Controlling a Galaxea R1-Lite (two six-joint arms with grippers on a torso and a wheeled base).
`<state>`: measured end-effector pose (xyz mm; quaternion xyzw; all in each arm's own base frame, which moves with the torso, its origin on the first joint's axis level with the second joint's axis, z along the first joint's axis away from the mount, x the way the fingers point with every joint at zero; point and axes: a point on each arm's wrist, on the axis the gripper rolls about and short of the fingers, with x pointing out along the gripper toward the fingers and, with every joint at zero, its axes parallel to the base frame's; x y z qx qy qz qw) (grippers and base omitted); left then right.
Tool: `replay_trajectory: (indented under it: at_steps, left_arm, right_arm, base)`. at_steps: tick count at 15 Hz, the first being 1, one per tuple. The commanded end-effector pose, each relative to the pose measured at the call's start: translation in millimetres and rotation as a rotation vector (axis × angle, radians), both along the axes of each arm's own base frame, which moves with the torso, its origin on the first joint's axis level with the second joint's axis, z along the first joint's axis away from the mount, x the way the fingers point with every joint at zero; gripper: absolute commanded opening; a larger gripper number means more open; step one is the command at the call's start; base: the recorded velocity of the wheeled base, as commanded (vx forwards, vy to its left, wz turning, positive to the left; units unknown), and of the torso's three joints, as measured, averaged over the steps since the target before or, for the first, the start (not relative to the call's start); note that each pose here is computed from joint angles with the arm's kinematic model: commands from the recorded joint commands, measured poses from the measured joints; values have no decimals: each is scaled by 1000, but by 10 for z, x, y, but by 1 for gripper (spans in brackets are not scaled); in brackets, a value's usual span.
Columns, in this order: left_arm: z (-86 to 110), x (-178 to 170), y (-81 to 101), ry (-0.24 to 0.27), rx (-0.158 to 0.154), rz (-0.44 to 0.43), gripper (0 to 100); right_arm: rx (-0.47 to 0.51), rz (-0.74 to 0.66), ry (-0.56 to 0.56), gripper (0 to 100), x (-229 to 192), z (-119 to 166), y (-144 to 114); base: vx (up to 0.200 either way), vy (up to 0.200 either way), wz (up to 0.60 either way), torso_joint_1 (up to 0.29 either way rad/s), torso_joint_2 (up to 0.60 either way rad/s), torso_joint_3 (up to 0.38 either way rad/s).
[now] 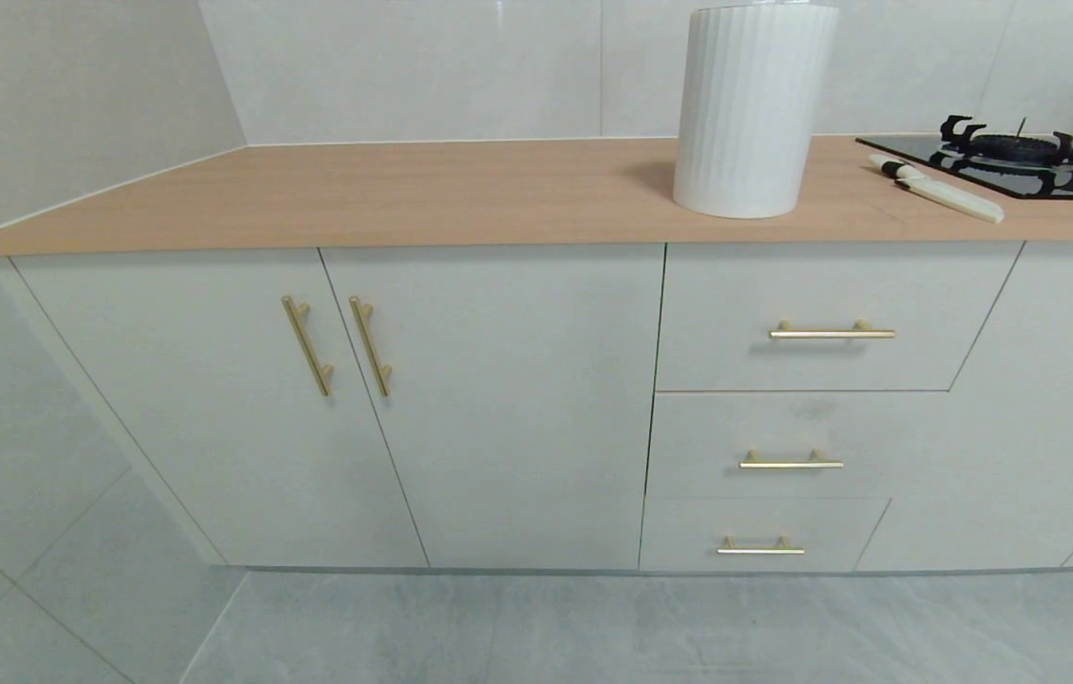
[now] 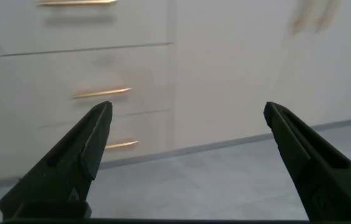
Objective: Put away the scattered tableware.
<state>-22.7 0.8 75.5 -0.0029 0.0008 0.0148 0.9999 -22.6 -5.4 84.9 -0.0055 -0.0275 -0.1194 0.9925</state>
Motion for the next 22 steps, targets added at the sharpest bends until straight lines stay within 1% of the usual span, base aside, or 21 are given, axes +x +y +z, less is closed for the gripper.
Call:
replay_trajectory:
  at_steps: [1, 3, 4, 7, 10, 12, 15, 22]
  left_arm:
    - [0, 1, 0, 1, 0, 1, 100]
    - [0, 0, 0, 0, 0, 1, 100]
    - [0, 0, 0, 0, 0, 0, 100]
    - [0, 0, 0, 0, 0, 1, 100]
    - [0, 0, 0, 0, 6, 1, 100]
    - [0, 0, 0, 0, 1, 1, 100]
    - [0, 1, 0, 1, 3, 1, 100]
    - [0, 1, 0, 1, 3, 0, 100]
  right_arm:
    - [27, 53, -9, 100, -8, -34, 11]
    - [42, 164, 10, 100, -4, -54, 36]
    - [43, 211, 62, 100, -3, -103, 47]
    - [14, 229, 49, 100, -2, -88, 51]
    - [15, 227, 47, 100, -2, -87, 50]
    - [15, 227, 47, 100, -2, -87, 50]
    - [15, 227, 47, 100, -2, -87, 50]
    - [15, 230, 47, 100, -2, -87, 51]
  base:
    - [0, 0, 0, 0, 0, 0]
    - [0, 0, 0, 0, 0, 0]
    - [0, 0, 0, 0, 0, 0]
    - [0, 0, 0, 0, 0, 0]
    - [0, 0, 0, 0, 0, 0]
    - [0, 0, 0, 0, 0, 0]
    - [0, 0, 0, 0, 0, 0]
    - [200, 0, 0, 3, 1, 2]
